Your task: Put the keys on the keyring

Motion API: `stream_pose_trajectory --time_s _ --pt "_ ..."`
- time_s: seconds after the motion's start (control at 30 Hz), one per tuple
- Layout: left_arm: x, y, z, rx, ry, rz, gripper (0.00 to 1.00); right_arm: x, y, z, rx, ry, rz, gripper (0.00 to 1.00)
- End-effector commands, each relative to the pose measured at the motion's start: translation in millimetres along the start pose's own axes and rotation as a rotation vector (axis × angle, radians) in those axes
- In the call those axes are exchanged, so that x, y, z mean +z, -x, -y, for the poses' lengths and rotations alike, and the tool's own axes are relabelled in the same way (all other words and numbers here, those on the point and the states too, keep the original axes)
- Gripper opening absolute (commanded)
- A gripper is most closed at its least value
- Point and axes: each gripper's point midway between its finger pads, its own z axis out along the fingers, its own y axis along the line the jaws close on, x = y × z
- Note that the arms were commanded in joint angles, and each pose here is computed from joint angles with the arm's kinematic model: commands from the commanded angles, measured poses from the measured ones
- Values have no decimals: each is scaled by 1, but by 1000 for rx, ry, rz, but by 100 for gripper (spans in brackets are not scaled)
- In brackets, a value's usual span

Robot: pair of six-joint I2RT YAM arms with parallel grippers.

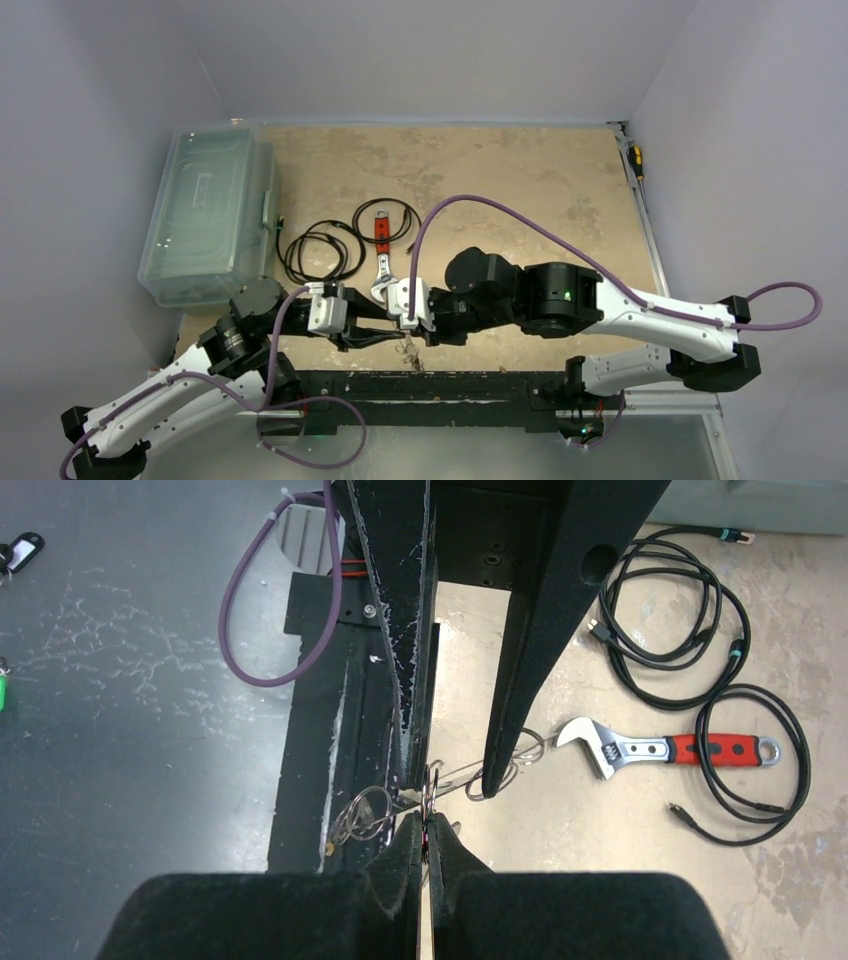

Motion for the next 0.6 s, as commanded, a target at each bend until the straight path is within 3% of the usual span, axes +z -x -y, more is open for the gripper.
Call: stream_pose_trajectory --time_s 0.0,0.23,0.57 --pt "1 25 0 46 -9 72 26 -11 25 4 -27 -11 72 0" --pt "5 20 -1 -7 -13 65 22 -5 27 2 -32 8 79 0" --pt "8 14 -6 -34 13 45 0 -9 35 -1 -47 17 130 0"
